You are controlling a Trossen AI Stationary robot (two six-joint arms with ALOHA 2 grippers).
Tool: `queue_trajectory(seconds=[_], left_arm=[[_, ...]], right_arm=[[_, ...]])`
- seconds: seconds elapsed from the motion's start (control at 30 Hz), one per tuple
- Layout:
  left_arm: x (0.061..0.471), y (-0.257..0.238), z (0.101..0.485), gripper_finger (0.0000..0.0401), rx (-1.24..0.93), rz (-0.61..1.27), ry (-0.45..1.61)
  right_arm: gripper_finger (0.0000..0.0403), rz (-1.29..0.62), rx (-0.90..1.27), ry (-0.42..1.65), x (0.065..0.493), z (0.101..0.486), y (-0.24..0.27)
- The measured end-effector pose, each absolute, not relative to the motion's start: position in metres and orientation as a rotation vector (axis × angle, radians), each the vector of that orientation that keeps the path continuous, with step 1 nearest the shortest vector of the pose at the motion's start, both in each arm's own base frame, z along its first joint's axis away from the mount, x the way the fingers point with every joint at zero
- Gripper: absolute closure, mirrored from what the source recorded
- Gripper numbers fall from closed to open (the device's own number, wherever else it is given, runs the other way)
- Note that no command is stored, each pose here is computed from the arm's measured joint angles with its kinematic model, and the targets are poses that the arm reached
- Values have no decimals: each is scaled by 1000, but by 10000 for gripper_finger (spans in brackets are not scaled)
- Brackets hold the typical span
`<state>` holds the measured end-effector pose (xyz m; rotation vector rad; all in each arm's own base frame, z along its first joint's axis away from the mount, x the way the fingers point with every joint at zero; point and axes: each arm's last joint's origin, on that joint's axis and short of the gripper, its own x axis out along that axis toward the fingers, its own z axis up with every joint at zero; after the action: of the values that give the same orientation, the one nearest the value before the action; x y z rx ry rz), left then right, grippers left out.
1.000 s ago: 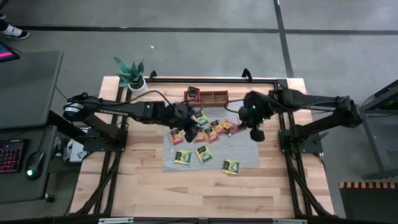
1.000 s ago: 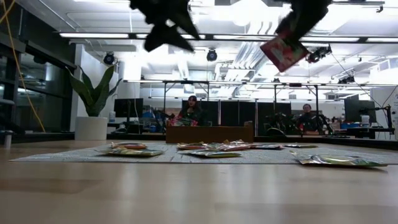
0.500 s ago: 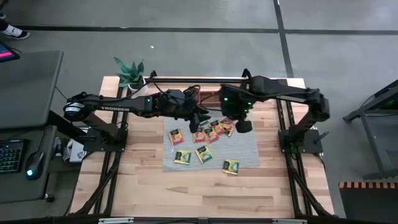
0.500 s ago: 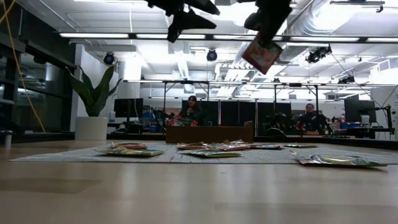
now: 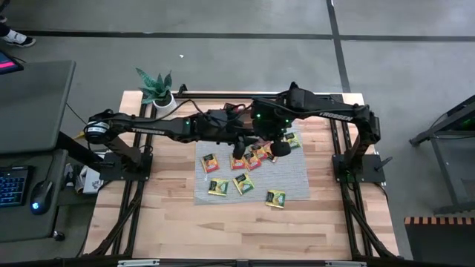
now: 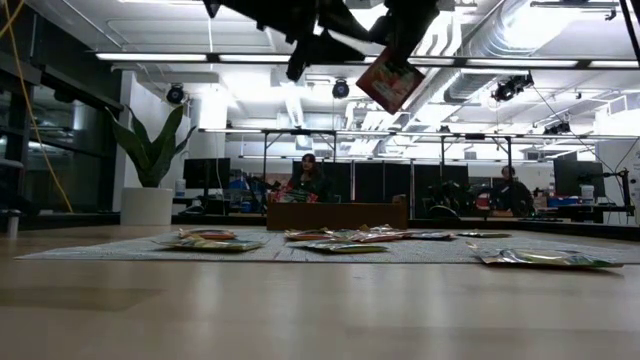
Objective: Pick & Place Tea
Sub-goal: Put the red tea bag into the left section of the wooden organizer
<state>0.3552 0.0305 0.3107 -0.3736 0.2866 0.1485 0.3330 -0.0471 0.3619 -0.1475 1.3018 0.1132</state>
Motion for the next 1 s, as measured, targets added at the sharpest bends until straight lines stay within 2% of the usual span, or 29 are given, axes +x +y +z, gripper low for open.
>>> queue_trajectory(seconds=[0.3,0.67,1.0], left_arm=[[355,31,314,254,-319,145,264],[371,32,296,254,-299,148,271],[371,32,302,254,-283,128,247]], right_arm=[[403,99,-134,1274,336,363,-47],[403,116,-125,1265,336,363,-47],[403,111,-127,1242,338,364,-47]])
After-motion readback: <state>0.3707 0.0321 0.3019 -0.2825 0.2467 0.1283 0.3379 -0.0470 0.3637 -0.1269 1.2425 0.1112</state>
